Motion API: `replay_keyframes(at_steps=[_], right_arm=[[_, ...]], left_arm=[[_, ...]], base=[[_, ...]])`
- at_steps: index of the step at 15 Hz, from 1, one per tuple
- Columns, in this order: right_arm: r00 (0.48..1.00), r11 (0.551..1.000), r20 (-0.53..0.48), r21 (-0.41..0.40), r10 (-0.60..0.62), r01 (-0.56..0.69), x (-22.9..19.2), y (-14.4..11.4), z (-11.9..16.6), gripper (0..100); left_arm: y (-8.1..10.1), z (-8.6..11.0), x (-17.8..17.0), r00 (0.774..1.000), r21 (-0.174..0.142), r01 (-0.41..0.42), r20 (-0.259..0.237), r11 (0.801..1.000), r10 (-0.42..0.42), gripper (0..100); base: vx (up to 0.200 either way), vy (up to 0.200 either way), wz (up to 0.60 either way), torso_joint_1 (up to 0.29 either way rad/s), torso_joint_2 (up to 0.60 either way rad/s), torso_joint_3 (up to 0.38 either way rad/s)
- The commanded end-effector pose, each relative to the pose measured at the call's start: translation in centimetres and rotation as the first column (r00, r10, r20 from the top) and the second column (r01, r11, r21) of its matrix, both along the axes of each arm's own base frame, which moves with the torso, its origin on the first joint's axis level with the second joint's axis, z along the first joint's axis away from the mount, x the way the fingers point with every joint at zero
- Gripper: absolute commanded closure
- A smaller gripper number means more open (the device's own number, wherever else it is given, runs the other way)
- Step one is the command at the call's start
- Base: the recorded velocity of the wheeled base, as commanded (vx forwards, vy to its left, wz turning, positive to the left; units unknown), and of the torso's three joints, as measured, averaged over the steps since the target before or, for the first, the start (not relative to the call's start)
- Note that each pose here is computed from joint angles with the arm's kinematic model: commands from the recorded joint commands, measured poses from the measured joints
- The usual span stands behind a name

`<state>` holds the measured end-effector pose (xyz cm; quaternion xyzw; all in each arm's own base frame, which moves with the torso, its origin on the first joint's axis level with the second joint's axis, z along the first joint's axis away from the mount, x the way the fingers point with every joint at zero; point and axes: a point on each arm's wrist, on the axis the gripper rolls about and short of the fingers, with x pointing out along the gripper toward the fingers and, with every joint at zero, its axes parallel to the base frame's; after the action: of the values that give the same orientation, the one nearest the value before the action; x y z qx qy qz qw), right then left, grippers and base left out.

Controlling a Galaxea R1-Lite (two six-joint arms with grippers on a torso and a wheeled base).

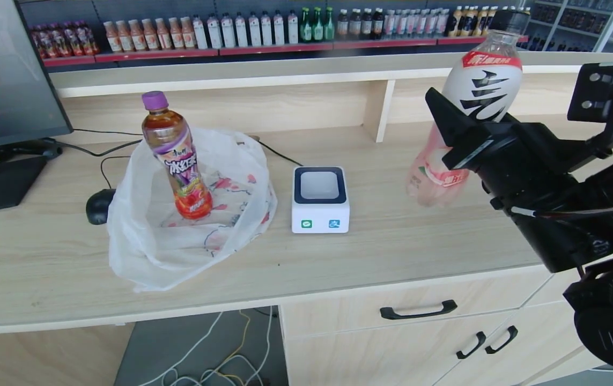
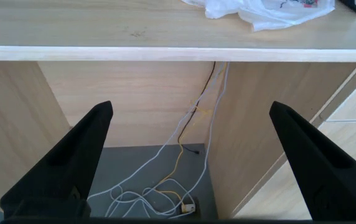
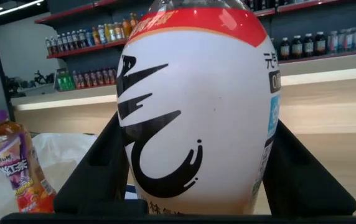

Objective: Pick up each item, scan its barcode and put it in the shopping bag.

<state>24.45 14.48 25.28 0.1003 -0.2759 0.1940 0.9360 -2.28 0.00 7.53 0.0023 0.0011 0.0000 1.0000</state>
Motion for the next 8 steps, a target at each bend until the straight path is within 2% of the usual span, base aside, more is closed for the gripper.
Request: replay_keyframes(at_steps=[1, 3, 8], right_arm=[[1.0, 1.0, 0.006, 0.004, 0.001, -0.001, -0.33, -0.18, 0.21, 100], [1.0, 1.0, 0.007, 0.006, -0.001, 0.0, -0.4, -0.23, 0.26, 100], [1.0, 1.0, 0.0, 0.0, 0.001, -0.001, -0.17, -0.08, -0.01, 100]], left_arm=[[0.0, 0.0, 0.0, 1.0, 0.0, 0.0, 0.001, 1.0, 0.0, 0], [0.0, 0.0, 0.0, 1.0, 0.003, 0.0, 0.001, 1.0, 0.0, 0], [0.0, 0.0, 0.0, 1.0, 0.005, 0.0, 0.001, 1.0, 0.0, 0]], base=[[0.0, 0.2, 0.0, 0.002, 0.0, 0.002], [0.0, 0.2, 0.0, 0.0, 0.01, -0.005], [0.0, 0.0, 0.0, 0.0, 0.0, 0.0]])
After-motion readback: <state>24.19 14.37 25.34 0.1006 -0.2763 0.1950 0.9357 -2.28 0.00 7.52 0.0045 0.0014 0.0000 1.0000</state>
